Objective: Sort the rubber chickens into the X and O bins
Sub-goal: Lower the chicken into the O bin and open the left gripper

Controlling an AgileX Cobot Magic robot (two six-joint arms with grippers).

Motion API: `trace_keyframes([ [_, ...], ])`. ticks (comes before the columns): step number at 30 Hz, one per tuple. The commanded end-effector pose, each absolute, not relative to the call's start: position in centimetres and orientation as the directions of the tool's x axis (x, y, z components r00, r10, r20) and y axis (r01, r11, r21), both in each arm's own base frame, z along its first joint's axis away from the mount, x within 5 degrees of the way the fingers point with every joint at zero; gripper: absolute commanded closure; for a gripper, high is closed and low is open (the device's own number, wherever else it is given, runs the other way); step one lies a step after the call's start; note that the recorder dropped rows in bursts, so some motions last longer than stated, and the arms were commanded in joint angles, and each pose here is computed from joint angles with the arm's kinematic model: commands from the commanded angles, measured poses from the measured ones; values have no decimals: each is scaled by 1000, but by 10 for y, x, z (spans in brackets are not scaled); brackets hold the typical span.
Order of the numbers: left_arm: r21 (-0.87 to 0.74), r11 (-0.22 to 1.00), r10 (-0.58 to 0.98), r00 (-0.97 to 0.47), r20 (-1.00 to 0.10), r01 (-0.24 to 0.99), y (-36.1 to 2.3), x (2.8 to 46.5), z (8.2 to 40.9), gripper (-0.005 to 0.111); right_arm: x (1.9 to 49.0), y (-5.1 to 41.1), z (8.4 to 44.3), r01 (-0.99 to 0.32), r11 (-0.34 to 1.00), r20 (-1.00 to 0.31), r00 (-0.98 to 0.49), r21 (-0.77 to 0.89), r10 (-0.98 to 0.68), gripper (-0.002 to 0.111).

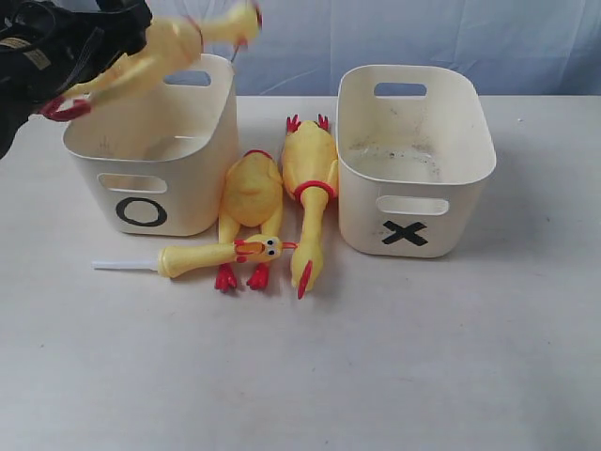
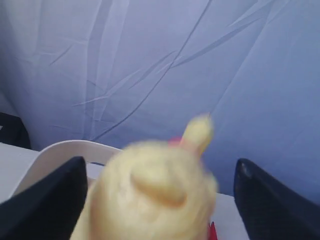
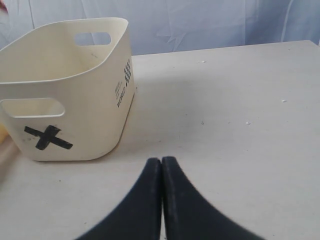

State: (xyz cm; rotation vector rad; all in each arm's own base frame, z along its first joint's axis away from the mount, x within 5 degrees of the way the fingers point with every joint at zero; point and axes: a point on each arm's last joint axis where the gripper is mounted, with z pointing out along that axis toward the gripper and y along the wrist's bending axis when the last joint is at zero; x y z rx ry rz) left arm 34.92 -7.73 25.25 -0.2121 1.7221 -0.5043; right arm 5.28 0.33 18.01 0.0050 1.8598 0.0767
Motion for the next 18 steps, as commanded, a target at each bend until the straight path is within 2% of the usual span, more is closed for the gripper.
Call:
trace_keyframes([
  [1,-459,880,-434,-185,-881,124,-74,349,260,22,53,3,180,-40,998,-960,-276,56,43,108],
  [6,-450,884,-423,-197,-884,123,-74,349,259,13,53,3,180,-40,998,-960,-276,56,43,108],
  [11,-439,890,-410,-205,-889,123,-75,349,258,13,53,3,180,-40,998,-960,-276,56,43,108],
  [14,-395,900,-344,-253,-904,185,-83,346,255,13,53,3,181,-40,998,-961,-274,54,41,108],
  [15,-357,907,-281,-311,-908,224,-89,344,250,13,53,3,181,-40,998,-961,-274,54,41,108],
  [17,-202,905,-30,-420,-907,373,-111,332,236,13,53,3,181,-40,998,-961,-274,54,41,108],
  [18,-51,860,192,-414,-890,508,-128,321,229,13,53,3,181,-40,998,-961,-274,54,41,108],
])
